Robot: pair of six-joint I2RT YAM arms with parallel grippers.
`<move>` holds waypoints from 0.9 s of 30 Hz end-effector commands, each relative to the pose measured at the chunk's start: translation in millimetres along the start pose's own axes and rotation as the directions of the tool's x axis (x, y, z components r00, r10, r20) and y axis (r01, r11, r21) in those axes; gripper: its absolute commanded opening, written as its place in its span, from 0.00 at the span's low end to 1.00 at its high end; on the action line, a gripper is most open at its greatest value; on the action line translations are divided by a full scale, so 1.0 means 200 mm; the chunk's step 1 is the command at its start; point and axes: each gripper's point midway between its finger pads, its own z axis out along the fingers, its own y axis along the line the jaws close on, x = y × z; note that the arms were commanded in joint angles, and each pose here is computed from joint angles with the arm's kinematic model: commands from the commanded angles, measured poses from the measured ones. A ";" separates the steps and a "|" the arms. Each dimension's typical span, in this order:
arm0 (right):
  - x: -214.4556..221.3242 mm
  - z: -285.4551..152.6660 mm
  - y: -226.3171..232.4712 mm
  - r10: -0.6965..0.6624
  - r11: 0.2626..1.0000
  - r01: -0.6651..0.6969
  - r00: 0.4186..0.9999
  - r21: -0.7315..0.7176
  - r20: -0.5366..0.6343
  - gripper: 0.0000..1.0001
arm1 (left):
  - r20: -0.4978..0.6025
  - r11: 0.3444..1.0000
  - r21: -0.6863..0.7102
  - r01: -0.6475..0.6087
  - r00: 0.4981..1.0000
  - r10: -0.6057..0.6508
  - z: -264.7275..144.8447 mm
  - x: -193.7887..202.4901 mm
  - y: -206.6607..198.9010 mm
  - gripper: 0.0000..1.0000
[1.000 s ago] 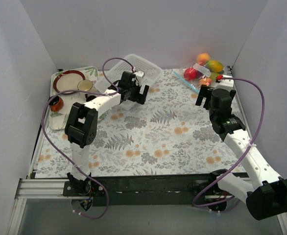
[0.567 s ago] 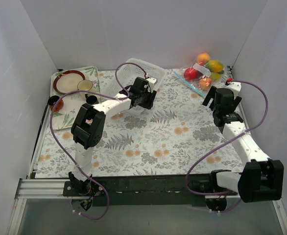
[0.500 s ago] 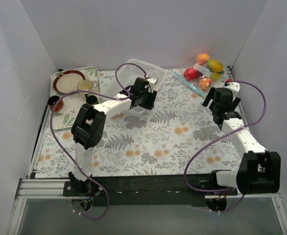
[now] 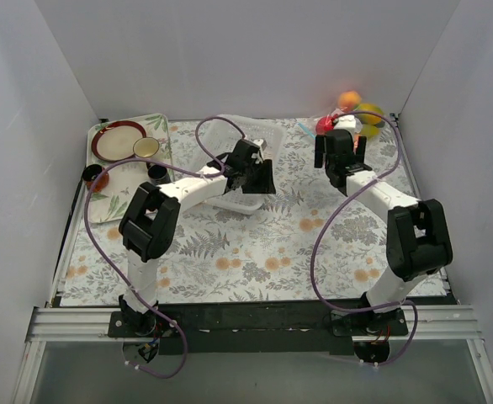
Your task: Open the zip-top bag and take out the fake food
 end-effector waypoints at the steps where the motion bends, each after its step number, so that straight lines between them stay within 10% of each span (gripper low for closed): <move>1: -0.17 0.05 0.05 -0.098 0.994 0.094 0.990 0.050 0.099 0.99 | -0.080 0.981 0.084 0.176 0.982 -0.170 -0.11 0.09 -0.21 0.48; 7: -0.05 0.15 0.11 -0.186 0.982 0.185 0.981 0.028 0.052 0.99 | -0.065 0.978 0.085 0.189 0.981 -0.183 -0.09 0.01 -0.24 0.98; 17: -0.08 0.30 0.13 -0.225 0.970 0.219 0.973 0.106 0.048 0.98 | 0.172 0.993 0.117 0.022 0.984 -0.042 -0.35 -0.53 -0.20 0.98; 23: -0.16 0.43 0.19 -0.230 0.962 0.218 0.972 0.163 0.053 0.97 | 0.339 0.949 -0.195 -0.250 0.890 0.304 -0.54 -0.83 0.13 0.98; 27: -0.15 0.48 0.23 -0.227 0.963 0.218 0.973 0.156 0.045 0.96 | 0.284 0.920 -0.318 -0.230 0.902 0.324 -0.50 -0.75 0.44 0.98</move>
